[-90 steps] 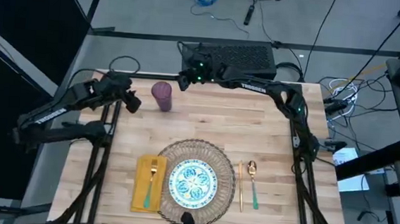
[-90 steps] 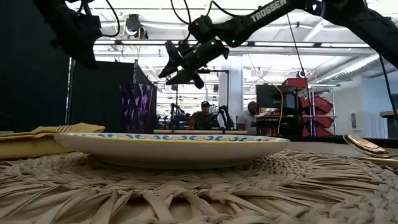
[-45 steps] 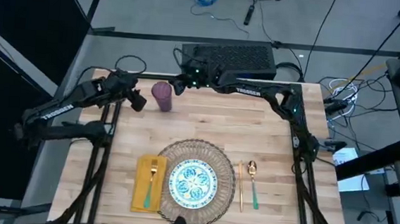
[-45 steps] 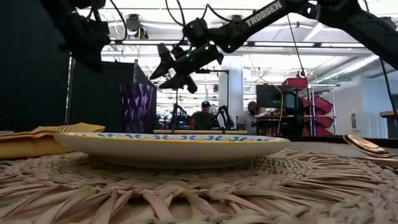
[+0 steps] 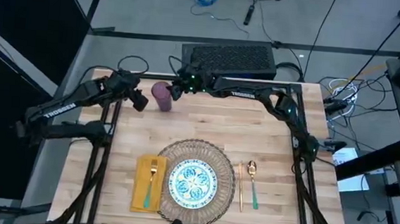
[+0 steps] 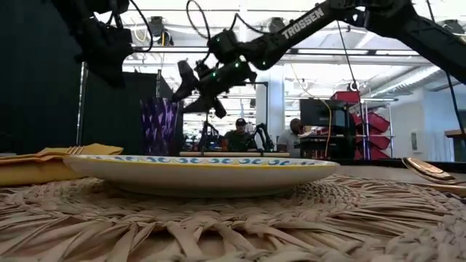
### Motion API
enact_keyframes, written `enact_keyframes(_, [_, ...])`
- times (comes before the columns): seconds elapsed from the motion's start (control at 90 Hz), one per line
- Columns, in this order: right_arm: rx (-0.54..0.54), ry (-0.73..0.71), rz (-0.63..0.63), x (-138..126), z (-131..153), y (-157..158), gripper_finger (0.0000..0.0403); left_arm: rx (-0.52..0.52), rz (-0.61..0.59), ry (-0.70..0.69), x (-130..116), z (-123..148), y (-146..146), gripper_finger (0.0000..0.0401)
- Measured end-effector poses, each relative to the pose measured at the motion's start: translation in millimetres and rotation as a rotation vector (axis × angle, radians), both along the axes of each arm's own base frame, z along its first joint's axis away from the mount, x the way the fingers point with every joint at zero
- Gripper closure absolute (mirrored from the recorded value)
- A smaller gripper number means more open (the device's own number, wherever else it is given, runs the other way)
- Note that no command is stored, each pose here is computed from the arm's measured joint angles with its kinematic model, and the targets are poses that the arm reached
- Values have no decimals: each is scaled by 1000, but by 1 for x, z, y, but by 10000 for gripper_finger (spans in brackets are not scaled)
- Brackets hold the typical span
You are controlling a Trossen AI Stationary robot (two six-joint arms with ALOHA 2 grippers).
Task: Set table place
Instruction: Put the violet cup to the top right of the brown placemat
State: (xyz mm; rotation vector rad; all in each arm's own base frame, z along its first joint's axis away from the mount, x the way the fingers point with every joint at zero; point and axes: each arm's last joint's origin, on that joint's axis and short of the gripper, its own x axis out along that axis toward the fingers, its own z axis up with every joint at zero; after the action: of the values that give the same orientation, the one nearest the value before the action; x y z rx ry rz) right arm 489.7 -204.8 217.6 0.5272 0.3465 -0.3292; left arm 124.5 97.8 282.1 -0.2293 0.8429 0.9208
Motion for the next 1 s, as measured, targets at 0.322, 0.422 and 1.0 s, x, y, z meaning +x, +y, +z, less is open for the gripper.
enact_keyframes(0.322, [29,39,11,-2,-2,2,214,4,-16,8,0,0,0,280])
enact_keyframes(0.422, [58,50,29,-2,-3,3,235,4,-17,9,0,0,0,280])
enact_keyframes(1.0, [63,158,70,-6,-16,6,389,19,-42,24,0,1,0,280])
